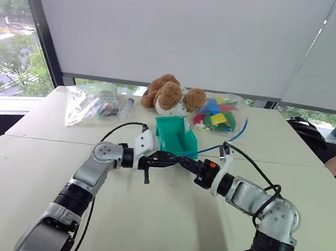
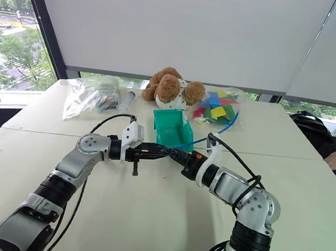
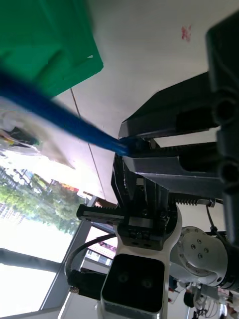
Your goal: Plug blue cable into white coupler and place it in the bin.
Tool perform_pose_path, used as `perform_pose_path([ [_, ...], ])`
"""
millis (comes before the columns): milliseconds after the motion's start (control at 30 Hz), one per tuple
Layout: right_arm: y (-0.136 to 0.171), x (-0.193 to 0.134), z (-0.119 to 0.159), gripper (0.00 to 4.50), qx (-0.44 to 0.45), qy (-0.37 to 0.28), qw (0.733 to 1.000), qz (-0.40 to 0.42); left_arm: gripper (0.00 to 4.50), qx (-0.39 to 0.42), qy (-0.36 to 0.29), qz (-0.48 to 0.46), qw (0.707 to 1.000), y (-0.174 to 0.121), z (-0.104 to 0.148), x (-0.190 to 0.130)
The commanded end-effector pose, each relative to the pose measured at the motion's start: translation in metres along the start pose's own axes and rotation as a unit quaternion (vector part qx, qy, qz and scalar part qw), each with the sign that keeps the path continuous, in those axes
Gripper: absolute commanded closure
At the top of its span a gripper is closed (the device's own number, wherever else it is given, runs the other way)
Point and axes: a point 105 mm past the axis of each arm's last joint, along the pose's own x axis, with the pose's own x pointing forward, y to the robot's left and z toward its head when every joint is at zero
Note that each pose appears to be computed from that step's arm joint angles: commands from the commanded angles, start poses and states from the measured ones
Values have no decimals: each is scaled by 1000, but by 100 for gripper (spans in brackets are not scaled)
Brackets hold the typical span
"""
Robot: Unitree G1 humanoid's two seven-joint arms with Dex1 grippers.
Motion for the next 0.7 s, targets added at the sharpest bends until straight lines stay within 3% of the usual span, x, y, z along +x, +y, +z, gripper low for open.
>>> perform_pose_path([
  [33,21,5,8,447,-17,-10,999,43,450,13,-14,0,1000,-2,8,-1],
  [133,22,5,8,447,-20,-10,999,44,450,5,-8,-8,1000,-5,6,-1],
  [433,26,2,8,450,-56,7,997,44,5,-18,44,40,998,3,-7,-41],
  [700,27,2,-6,450,-145,63,986,47,5,-22,137,199,970,29,-16,-134],
])
